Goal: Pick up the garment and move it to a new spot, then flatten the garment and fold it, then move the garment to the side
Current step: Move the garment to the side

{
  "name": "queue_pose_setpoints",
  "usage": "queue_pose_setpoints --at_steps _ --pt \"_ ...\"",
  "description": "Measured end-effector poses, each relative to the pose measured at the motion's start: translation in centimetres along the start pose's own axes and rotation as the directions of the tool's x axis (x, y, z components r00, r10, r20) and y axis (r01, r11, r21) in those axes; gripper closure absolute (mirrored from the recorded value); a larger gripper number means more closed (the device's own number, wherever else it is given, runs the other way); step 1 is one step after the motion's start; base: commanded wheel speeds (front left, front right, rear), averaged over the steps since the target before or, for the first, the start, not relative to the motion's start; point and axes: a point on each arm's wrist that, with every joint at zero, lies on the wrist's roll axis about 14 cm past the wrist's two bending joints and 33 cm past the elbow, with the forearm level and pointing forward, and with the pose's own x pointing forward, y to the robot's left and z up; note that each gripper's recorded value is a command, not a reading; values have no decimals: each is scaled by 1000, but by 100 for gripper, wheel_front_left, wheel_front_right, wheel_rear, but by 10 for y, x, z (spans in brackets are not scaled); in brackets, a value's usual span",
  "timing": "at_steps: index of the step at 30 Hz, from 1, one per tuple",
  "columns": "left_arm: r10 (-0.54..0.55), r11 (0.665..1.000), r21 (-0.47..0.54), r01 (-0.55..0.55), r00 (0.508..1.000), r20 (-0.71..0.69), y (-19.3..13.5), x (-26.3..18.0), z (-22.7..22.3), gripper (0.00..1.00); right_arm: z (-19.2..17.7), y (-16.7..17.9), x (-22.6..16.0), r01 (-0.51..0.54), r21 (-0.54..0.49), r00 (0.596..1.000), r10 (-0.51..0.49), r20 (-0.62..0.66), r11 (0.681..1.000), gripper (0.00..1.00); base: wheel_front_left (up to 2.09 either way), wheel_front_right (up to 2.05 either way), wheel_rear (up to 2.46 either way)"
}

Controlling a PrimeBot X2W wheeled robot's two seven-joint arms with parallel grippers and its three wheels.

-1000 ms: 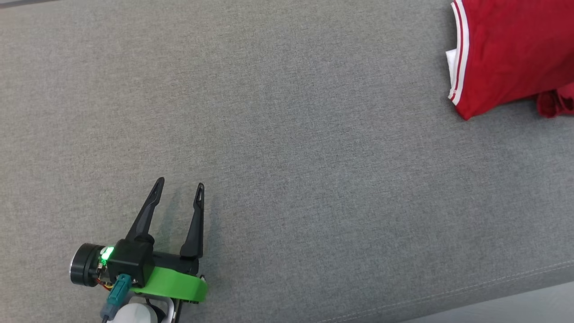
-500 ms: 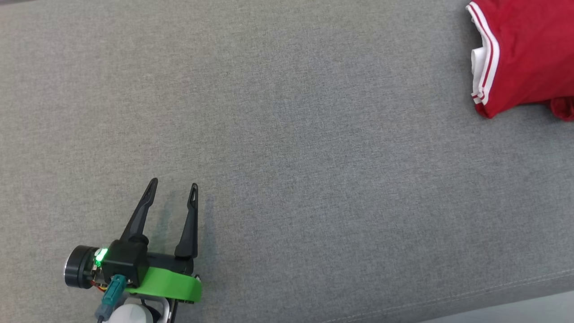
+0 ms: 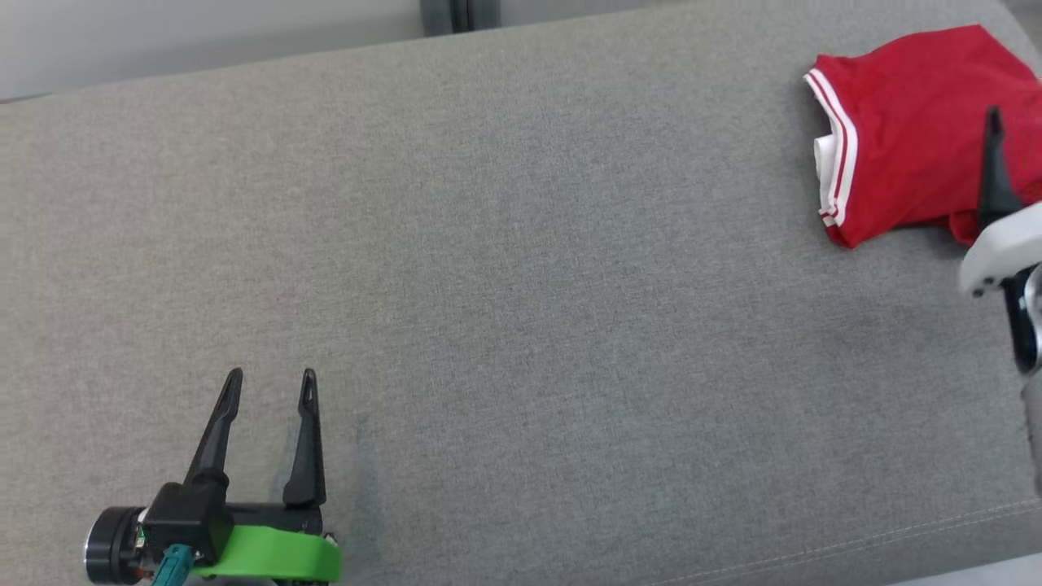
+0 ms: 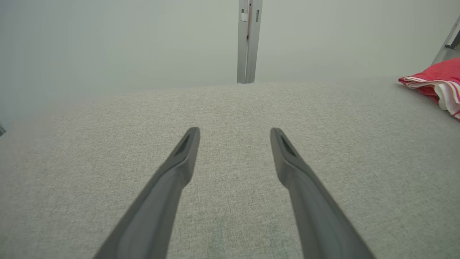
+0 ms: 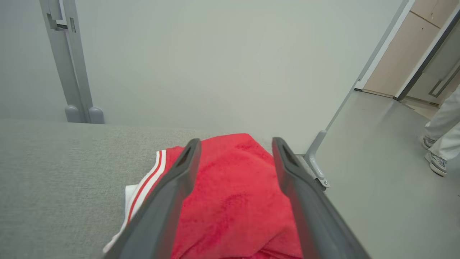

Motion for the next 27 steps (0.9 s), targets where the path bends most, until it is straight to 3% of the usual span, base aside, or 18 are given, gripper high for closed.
queue_pose_setpoints --at_steps 10,16,27 --pt "137 991 3 -137 990 22 25 -47 13 0 4 73 -100 -139 132 988 127 91 981 0 0 0 0" --pt "186 982 19 -187 982 35 35 -67 17 0 0 98 -144 -177 170 982 163 92 969 0 0 0 0" --pt "244 970 -3 -244 970 12 49 -89 9 0 -10 122 -172 -221 204 975 213 62 954 0 0 0 0"
